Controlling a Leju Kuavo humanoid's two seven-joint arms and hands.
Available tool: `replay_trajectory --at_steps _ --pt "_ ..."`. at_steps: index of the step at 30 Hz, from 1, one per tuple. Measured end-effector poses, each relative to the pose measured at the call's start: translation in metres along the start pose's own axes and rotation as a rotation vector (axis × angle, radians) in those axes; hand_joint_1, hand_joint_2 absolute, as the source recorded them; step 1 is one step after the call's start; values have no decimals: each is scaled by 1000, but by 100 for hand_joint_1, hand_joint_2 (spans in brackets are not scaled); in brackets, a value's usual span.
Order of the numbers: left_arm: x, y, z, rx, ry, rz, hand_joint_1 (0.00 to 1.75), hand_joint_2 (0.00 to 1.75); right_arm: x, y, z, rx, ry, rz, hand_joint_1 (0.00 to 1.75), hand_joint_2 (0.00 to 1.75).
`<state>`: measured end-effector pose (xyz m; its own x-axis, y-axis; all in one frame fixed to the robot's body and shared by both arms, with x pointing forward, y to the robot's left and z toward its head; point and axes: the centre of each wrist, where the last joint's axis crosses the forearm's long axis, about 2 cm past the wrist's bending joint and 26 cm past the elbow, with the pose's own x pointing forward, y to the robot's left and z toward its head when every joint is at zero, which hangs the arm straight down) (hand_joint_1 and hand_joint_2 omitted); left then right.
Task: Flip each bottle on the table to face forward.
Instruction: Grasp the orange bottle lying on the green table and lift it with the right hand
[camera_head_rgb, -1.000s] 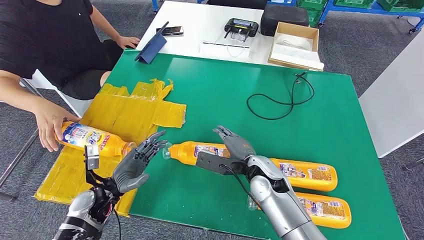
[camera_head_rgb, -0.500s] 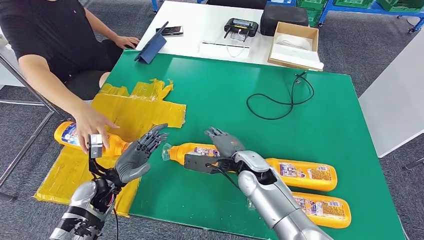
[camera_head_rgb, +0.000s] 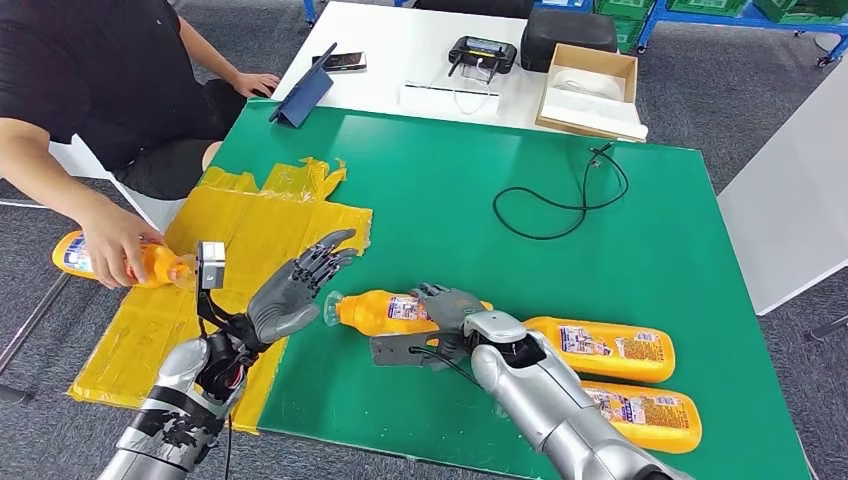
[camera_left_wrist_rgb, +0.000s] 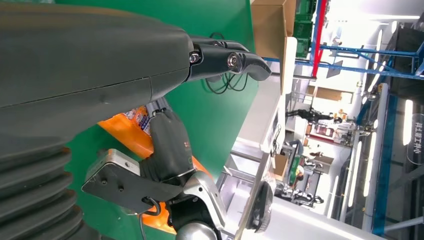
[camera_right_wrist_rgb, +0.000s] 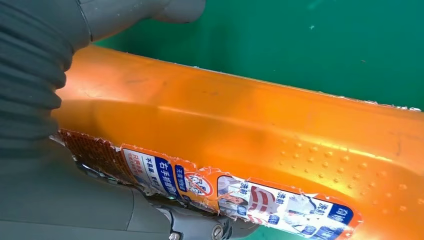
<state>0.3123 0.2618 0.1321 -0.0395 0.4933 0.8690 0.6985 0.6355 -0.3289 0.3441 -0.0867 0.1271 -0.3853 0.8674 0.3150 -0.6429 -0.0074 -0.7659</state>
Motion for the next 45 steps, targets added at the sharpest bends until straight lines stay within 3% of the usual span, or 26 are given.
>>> replay_trajectory --at_steps 8,9,12,13,20,27,33,40,45 --pt "-2 -1 -1 -5 8 5 0 0 -2 1 -2 16 10 14 0 175" --pt "-2 -1 -2 -6 9 5 0 0 -2 1 -2 21 12 16 36 175" --pt "-2 0 -4 -9 11 6 0 0 -5 4 -2 37 21 25 167 175" --pt "-2 0 -5 -11 13 6 0 0 -6 5 -3 40 24 29 175 175" --pt "-4 -3 -8 -6 16 24 0 0 -16 13 -2 5 58 17 175 175" --pt "-13 -8 2 25 29 38 0 0 -21 27 3 -154 128 -165 175 175" --pt "-20 -17 16 50 30 44 0 0 -31 35 17 -299 103 -401 175 175" --pt "-24 -23 24 80 11 59 0 0 -38 43 31 -415 100 -503 175 175" --pt "-25 -35 37 193 -35 77 0 0 -35 53 55 -653 -38 -699 175 175"
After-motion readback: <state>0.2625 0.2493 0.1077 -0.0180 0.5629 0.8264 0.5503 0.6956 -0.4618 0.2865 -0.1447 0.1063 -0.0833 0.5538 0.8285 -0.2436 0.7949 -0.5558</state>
